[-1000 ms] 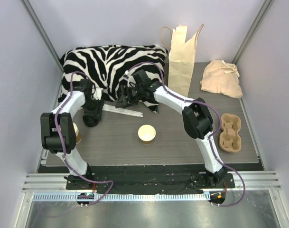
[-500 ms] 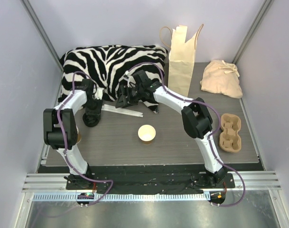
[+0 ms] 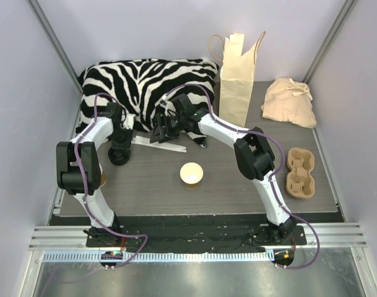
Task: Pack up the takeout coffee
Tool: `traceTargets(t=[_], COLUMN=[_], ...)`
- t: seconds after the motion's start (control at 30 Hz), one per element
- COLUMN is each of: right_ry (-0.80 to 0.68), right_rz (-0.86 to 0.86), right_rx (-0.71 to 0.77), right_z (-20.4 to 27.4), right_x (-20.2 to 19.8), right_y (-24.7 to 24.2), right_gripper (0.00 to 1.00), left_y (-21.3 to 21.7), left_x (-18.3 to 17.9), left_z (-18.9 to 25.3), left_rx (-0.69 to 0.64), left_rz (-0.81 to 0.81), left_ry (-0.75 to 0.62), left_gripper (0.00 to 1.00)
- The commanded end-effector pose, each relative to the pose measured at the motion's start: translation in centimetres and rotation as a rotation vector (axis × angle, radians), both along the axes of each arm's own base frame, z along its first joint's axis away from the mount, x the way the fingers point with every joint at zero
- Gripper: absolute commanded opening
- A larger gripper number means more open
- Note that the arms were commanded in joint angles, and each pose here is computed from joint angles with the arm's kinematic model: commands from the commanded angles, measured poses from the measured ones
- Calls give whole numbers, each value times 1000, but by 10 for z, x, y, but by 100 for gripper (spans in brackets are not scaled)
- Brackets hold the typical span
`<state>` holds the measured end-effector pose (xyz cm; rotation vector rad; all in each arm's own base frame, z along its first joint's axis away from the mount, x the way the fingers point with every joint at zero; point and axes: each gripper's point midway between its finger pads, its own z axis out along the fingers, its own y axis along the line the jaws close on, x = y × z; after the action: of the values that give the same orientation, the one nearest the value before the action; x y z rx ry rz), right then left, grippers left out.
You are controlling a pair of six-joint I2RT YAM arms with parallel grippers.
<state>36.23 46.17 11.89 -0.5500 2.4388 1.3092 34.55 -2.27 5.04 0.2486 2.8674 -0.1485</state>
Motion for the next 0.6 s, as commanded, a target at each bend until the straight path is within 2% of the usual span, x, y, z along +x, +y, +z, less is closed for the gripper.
traceTargets(t=[0.0, 0.1, 0.33, 0.37, 0.57], right_ry=[-65, -58, -31, -31, -8], right_rz=[19, 18, 28, 31, 43], right_rx=[65, 67, 96, 102, 126], right_z=[27, 23, 17, 16, 3], right_x=[5, 5, -1, -2, -7], right_y=[12, 13, 28, 31, 53], right_gripper=[62, 62, 53, 49, 43], left_y=[-5, -5, -22, -24, -21], left_x=[14, 13, -2, -3, -12], left_z=[20, 25, 43, 46, 48], left_rx=[-23, -29, -124, -136, -146], left_rz=[-7, 4, 29, 25, 7], left_ry=[-74, -72, -85, -95, -91], left_gripper=[8, 0, 0, 0, 0])
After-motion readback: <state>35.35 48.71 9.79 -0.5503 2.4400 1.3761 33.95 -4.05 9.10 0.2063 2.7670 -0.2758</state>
